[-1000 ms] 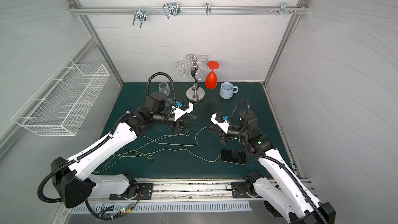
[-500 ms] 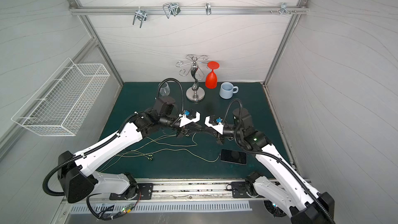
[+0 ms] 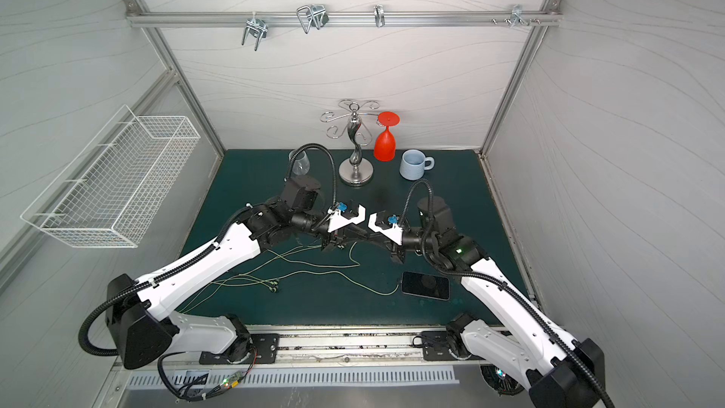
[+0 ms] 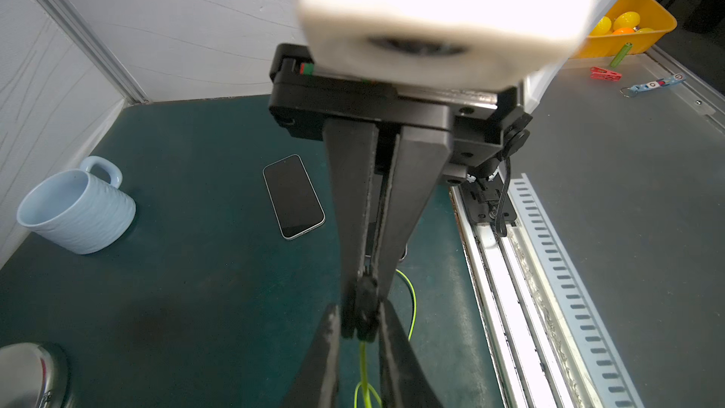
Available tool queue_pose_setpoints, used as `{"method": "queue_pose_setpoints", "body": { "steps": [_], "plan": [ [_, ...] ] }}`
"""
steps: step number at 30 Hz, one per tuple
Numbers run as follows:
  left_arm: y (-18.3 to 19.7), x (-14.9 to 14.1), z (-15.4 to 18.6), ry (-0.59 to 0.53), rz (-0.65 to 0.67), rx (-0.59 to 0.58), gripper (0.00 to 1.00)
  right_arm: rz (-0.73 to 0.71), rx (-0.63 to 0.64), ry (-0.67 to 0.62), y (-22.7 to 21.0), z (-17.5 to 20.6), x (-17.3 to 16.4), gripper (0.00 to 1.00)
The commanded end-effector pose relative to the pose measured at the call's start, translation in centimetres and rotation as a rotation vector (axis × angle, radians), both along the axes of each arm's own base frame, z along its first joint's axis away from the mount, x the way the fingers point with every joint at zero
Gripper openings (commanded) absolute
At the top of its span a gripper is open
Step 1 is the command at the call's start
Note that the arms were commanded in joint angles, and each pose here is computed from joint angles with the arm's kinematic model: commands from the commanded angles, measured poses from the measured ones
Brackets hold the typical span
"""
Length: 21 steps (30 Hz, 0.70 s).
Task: Plug wired earphones into phones
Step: Pick up the wired earphone from the center of the board.
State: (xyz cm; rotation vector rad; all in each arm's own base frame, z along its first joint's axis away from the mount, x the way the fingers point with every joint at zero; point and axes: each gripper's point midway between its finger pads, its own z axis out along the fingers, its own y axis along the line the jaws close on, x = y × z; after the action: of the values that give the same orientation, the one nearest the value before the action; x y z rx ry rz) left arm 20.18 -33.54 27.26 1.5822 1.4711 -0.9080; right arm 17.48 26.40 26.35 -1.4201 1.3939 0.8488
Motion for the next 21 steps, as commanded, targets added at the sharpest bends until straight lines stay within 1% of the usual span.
{"method": "queue_pose_setpoints", "body": {
  "steps": [1,5,9,14,18,21],
  "plan": [
    [-0.6,0.6,0.6,-0.047,0.001,0.001,0.2,0.042,0.031,-0.04,0.6,1.0,-0.4,0.0],
    [-0.6,0.5,-0.3,-0.057,0.002,0.037,0.18,0.047,0.036,-0.031,0.7,1.0,-0.4,0.0],
    [-0.5,0.4,-0.4,-0.052,0.003,0.042,0.11,0.057,0.033,-0.022,0.8,0.8,-0.6,0.0],
    [-0.7,0.2,-0.1,-0.046,-0.002,0.032,0.09,0.066,0.027,-0.023,0.8,0.8,-0.8,0.0],
    [-1.0,0.0,0.0,-0.046,-0.013,0.025,0.19,0.091,0.026,-0.009,1.0,0.8,-1.1,0.0],
    [-1.2,-0.1,0.1,-0.05,-0.019,0.025,0.21,0.108,0.02,-0.004,1.2,0.7,-1.4,0.0]
  ]
}}
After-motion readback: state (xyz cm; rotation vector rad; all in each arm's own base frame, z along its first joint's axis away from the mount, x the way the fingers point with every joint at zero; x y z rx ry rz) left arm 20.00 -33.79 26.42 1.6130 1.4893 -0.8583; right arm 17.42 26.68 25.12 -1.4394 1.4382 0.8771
